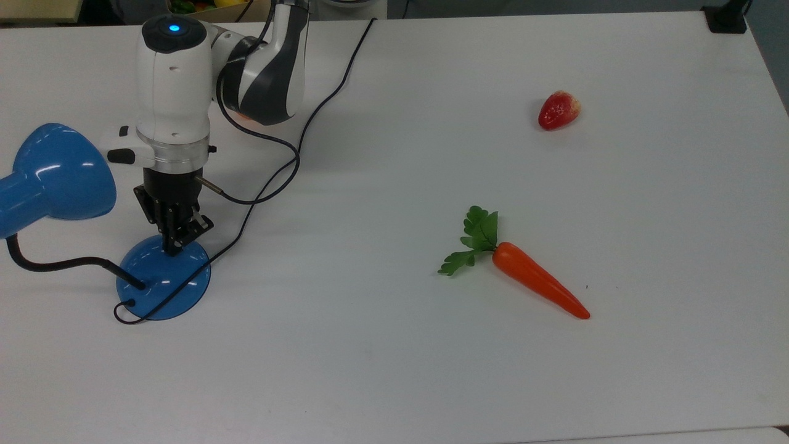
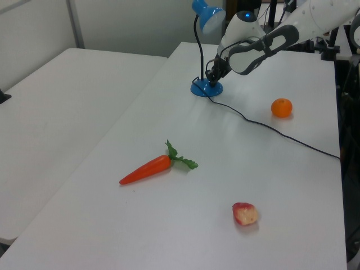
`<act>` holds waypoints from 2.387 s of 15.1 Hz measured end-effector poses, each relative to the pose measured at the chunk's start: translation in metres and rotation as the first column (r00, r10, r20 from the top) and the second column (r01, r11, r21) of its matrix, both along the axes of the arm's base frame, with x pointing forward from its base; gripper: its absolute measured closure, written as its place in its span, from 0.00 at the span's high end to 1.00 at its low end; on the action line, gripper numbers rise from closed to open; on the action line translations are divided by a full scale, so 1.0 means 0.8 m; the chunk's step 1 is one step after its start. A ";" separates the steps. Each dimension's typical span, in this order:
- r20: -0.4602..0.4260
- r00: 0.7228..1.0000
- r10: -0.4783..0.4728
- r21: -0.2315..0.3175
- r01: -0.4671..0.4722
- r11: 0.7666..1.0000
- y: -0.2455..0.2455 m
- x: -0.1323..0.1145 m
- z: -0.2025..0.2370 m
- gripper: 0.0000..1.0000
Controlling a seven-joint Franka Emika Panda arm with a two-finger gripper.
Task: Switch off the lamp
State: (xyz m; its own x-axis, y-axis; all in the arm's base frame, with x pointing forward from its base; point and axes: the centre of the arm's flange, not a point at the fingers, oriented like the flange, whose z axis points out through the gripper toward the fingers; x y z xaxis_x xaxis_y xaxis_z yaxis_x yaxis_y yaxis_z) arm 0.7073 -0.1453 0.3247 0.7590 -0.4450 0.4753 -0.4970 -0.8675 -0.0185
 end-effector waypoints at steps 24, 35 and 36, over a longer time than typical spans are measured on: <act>-0.213 0.971 0.108 0.077 -0.094 0.993 0.005 -0.044 0.047 0.11; -0.363 0.858 0.363 0.263 -0.279 0.924 0.016 -0.142 0.220 0.30; -0.367 0.852 0.373 0.267 -0.288 0.920 0.017 -0.152 0.233 0.40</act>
